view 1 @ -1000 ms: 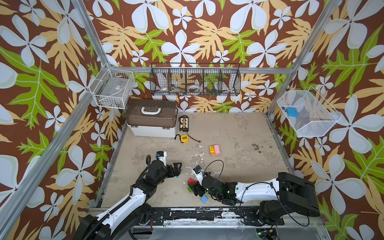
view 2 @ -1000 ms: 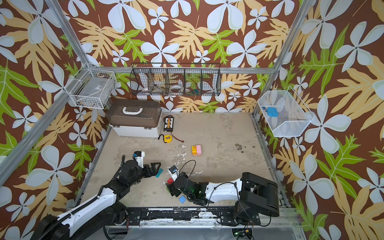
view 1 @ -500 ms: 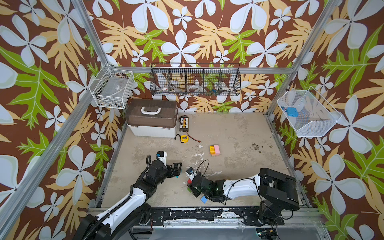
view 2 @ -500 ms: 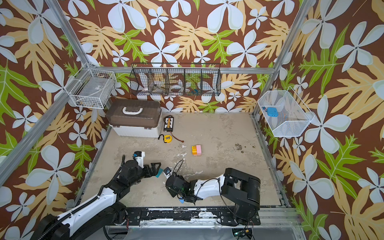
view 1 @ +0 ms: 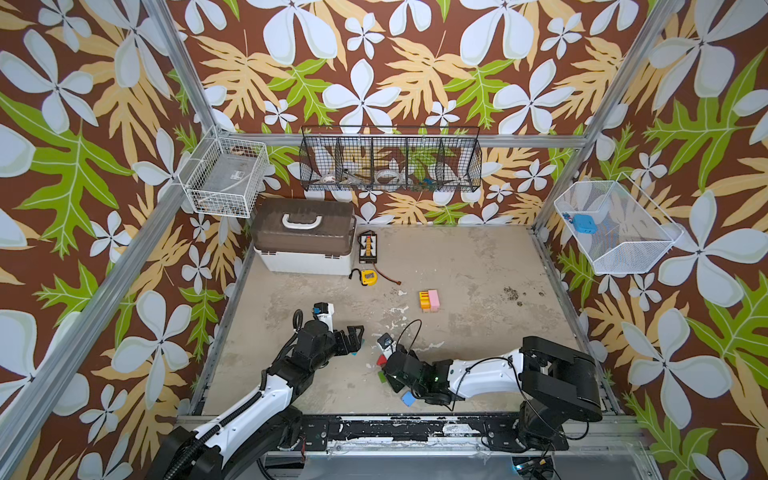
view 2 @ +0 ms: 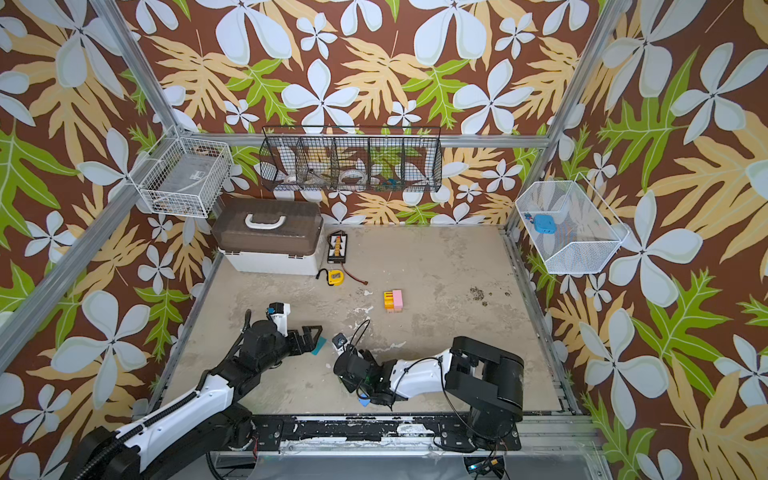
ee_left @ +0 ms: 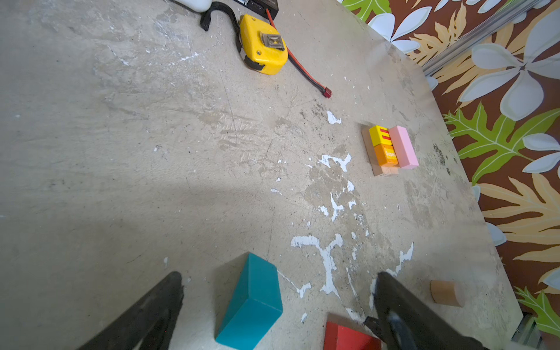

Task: Build the wood block tower
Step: 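Lower the right gripper onto the red block and grasp it, then lift the red block and carry it above the tower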

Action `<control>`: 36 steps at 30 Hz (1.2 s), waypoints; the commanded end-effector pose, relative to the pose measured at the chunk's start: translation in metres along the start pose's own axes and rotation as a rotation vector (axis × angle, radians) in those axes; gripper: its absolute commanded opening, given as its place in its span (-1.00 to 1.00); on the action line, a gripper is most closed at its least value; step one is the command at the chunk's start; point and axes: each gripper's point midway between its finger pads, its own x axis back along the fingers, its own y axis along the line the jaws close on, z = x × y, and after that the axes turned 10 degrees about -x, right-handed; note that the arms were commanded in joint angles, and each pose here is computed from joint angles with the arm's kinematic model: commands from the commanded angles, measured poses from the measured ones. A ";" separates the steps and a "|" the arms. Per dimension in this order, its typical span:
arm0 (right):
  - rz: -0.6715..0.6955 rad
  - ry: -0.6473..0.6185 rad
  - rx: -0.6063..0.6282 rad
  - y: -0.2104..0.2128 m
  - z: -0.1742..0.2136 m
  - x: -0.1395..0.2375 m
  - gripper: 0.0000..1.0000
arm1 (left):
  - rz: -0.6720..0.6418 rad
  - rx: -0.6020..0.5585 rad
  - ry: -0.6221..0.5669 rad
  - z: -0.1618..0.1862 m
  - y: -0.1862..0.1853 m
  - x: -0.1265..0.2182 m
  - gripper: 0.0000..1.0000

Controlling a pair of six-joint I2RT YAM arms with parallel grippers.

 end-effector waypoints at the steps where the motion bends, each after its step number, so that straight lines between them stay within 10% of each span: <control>1: 0.050 -0.003 -0.006 -0.012 0.001 0.001 -0.09 | 0.010 -0.006 -0.026 -0.008 -0.004 0.000 0.99; 36: 0.158 0.000 -0.108 -0.041 -0.006 -0.001 -0.57 | 0.014 -0.009 -0.026 -0.008 -0.005 0.000 0.99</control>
